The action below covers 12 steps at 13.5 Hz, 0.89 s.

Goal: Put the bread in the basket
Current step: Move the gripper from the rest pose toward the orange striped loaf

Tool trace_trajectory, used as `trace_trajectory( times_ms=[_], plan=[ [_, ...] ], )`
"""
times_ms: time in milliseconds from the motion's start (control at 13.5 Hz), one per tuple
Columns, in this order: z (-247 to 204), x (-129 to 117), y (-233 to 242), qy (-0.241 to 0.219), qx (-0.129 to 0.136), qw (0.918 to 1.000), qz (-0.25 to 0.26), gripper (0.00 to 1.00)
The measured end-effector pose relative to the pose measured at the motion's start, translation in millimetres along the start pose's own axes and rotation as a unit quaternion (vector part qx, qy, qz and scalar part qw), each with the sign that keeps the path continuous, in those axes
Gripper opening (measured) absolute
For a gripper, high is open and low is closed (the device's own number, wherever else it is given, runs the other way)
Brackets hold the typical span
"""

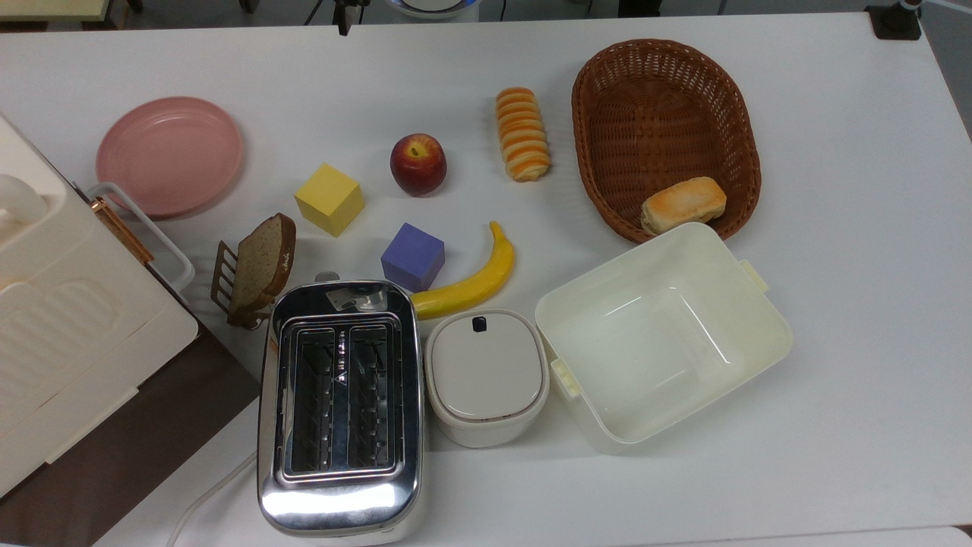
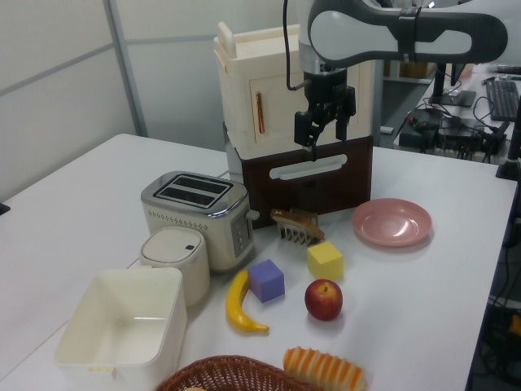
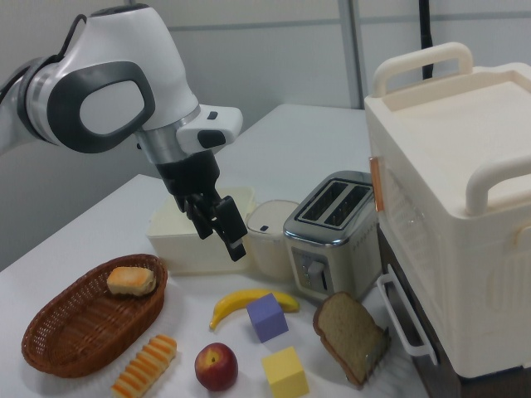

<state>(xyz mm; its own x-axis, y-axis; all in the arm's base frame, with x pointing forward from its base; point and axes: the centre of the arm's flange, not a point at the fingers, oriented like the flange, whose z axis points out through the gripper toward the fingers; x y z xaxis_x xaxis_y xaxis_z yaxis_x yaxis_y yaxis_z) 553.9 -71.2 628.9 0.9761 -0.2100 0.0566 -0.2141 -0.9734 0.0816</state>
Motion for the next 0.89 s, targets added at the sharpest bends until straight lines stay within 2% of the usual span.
trace_trajectory(
  times_ms=[891],
  plan=[
    [13.4, -5.2, -9.0, -0.025, 0.0, 0.9995, -0.019, 1.0]
  ],
)
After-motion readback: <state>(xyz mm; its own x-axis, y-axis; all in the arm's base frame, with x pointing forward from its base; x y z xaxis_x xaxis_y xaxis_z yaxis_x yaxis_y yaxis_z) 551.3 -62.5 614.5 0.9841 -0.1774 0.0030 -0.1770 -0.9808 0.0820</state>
